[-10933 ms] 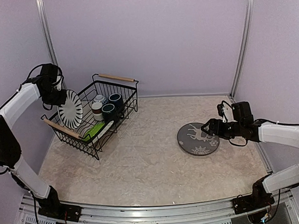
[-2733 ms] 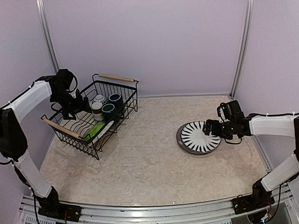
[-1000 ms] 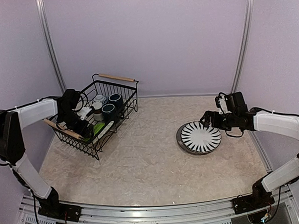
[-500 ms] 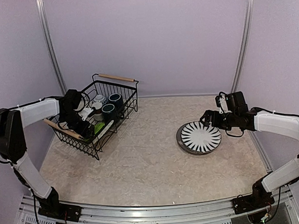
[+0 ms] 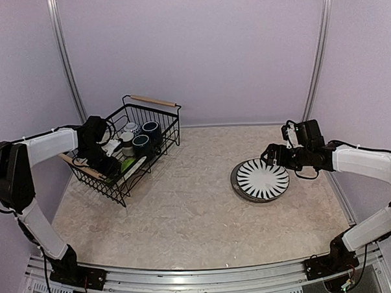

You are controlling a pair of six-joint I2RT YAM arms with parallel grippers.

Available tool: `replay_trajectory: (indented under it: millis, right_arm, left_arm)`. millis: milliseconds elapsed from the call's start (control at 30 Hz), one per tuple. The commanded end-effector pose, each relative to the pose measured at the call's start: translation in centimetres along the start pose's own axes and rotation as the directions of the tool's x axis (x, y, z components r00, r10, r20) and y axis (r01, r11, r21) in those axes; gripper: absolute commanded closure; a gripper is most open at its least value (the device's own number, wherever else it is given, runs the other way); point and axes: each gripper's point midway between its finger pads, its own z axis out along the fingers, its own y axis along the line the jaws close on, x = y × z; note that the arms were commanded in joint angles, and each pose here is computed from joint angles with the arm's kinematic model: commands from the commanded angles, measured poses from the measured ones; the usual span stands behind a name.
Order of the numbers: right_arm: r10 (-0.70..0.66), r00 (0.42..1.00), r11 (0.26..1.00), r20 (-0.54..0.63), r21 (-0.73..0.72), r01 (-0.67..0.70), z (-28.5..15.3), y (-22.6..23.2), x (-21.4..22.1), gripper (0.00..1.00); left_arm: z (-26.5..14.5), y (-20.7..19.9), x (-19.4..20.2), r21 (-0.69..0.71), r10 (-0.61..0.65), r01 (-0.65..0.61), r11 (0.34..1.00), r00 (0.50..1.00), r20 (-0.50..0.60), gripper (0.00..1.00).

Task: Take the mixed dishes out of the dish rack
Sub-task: Grab the plate from the dish rack.

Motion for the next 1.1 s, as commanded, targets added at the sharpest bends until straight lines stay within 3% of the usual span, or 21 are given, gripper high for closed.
replay_trajectory:
  millis: [0,267,867,1067]
  right_arm:
    - [0.001,1.000,1.000,0.006,-0.027,-0.001,-0.2,0.7,0.1,0.00]
    - [0.007,1.000,0.999,0.003,-0.037,-0.007,0.1,0.9,0.1,0.00]
    - [0.019,1.000,0.998,0.010,-0.057,-0.019,0.0,1.6,0.1,0.00]
    - [0.021,1.000,0.998,0.009,-0.056,-0.020,0.1,1.6,0.2,0.00]
  left_arm:
    - [-0.4,3.1,-1.5,-0.126,-0.058,0.065,0.990,0.997,0.056,0.31]
    - [-1.5,3.6,-2.4,-0.187,-0.067,0.086,0.979,0.992,0.105,0.39]
    - [-0.8,4.8,-3.6,-0.356,-0.100,0.111,0.928,0.994,0.049,0.59]
    - [-0.1,4.7,-4.1,-0.360,-0.091,0.098,0.928,0.995,0.037,0.59]
